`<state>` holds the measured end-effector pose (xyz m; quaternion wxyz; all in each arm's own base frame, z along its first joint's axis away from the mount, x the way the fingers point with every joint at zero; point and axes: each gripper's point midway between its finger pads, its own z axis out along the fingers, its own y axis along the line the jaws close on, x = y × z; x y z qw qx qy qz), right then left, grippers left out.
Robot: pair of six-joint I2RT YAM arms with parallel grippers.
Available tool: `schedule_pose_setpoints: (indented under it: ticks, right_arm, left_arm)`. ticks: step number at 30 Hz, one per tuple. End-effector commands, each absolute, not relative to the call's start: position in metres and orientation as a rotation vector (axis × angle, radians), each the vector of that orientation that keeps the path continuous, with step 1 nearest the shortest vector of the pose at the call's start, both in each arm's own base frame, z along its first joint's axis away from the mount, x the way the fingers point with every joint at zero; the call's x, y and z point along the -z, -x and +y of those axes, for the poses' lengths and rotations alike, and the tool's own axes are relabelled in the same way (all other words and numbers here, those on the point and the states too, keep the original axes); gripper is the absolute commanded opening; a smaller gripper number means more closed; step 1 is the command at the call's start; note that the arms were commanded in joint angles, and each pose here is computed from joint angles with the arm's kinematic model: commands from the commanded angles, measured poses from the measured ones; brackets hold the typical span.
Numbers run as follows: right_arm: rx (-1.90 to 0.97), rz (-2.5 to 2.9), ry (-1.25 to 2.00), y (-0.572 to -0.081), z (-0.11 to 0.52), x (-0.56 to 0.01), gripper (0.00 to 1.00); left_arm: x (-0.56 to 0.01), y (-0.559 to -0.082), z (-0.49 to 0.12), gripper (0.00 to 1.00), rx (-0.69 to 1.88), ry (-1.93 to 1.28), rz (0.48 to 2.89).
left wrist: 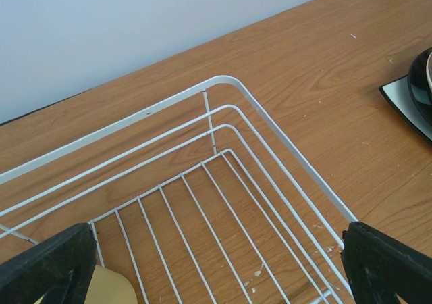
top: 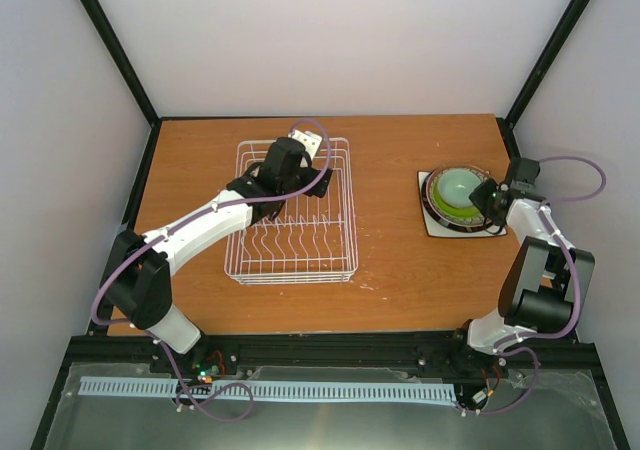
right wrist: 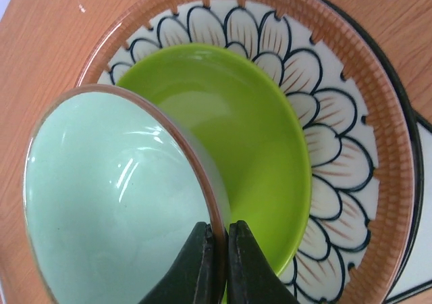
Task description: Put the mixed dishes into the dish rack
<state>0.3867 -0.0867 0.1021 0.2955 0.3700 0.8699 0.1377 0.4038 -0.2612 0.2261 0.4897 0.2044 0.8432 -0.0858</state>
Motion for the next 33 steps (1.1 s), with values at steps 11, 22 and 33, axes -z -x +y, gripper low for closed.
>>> schedule_pose_setpoints:
  ticks: [11, 22, 33]
  right_arm:
    - [-1.069, 1.937, -0.514, -0.388, 0.004, -0.23, 0.03]
    - [-1.621, 1.716, -0.129, -0.343, 0.072, -0.306, 0.03]
    - [-1.988, 1.602, -0.004, -0.331, 0.142, -0.311, 0.03]
  left_arm:
    - [-0.292, -0.371, -0.28, 1.0, 0.953, -0.56, 1.824]
    - [-0.299, -0.324, -0.322, 1.0, 1.726, -0.741, 1.639]
    - [-0.3, -0.313, -0.323, 1.0, 2.14, -0.723, 1.451]
